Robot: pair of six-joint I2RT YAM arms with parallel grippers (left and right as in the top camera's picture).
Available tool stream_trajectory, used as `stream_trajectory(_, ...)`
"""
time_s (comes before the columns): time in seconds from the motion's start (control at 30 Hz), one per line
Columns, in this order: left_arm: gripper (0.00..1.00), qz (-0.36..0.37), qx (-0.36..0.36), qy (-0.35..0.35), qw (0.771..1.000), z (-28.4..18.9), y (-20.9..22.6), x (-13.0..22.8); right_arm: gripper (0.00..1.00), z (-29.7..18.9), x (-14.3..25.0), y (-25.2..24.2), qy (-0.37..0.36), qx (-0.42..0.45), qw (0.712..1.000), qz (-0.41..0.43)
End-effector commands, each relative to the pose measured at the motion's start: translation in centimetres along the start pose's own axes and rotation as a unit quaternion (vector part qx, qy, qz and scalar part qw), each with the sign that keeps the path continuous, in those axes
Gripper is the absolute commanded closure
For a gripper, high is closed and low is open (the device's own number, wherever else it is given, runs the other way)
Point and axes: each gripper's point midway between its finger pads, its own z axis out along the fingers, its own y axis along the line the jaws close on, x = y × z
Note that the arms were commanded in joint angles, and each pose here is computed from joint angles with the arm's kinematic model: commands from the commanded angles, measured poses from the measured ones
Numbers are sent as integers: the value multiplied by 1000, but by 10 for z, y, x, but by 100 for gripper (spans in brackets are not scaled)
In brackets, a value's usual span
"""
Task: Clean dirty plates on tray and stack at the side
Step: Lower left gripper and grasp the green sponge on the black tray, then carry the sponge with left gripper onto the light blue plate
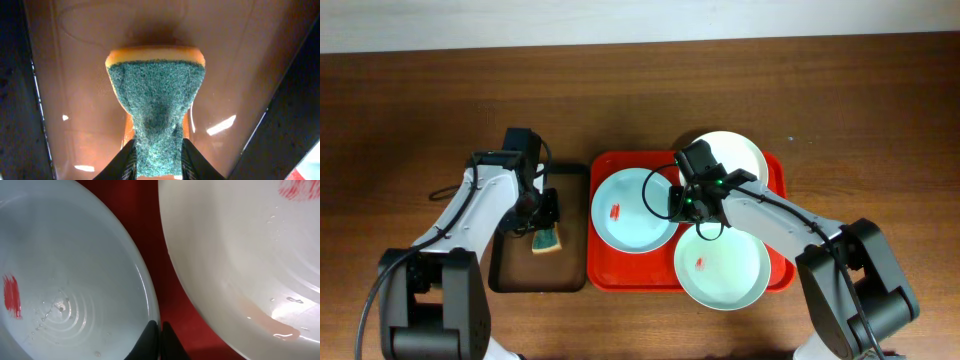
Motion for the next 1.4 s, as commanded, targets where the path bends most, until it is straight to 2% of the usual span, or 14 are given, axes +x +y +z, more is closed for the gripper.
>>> stream_trajectory(0.0, 73, -5, -7, -4, 1000, 7, 1, -2, 96, -3, -1, 1, -8, 3, 1000, -4)
stream_trajectory(0.2, 80, -13, -4, -13, 1000, 41, 5, 9, 96, -3, 0, 1, -8, 3, 1000, -4)
stream_trajectory(0.23, 83, -13, -4, -13, 1000, 41, 5, 9, 96, -3, -1, 1, -8, 3, 1000, -4)
stream_trajectory(0.27, 96, -13, -3, -15, 1000, 41, 4, 8, 96, -3, -1, 1, -8, 3, 1000, -4)
stream_trajectory(0.33, 100, -13, -3, -14, 1000, 40, 5, 8, 89, -3, 0, 1, -8, 3, 1000, -4)
stream_trajectory(0.57, 100, 46, 42, -115, 991, -56, -13, -8, 76, -3, 0, 1, -7, 4, 1000, -3)
stream_trajectory(0.6, 100, 54, 51, -114, 991, -56, -17, -7, 77, -3, 0, 1, -7, 4, 1000, -3)
stream_trajectory(0.67, 100, 68, 58, -110, 990, -56, -24, -4, 96, -3, 0, 1, -7, 4, 1000, -3)
stream_trajectory(0.87, 100, 74, 58, -108, 990, -55, -27, -2, 96, -12, 1, -5, 10, 18, 1000, 5)
stream_trajectory(0.9, 100, 74, 58, -107, 990, -55, -27, -2, 94, -12, 2, -4, 11, 16, 1000, 5)
stream_trajectory(0.93, 100, 73, 58, -107, 990, -55, -27, -2, 74, -12, 2, -4, 11, 16, 1000, 5)
stream_trajectory(0.97, 100, 73, 58, -107, 990, -55, -27, -2, 72, -11, 2, -4, 11, 17, 1000, 5)
stream_trajectory(1.13, 100, 74, 58, -108, 990, -55, -27, -2, 95, -6, 1, -5, 1, 11, 1000, 12)
stream_trajectory(1.37, 100, 72, 47, -154, 984, -95, -28, -29, 96, -5, 2, 4, 6, -12, 1000, 12)
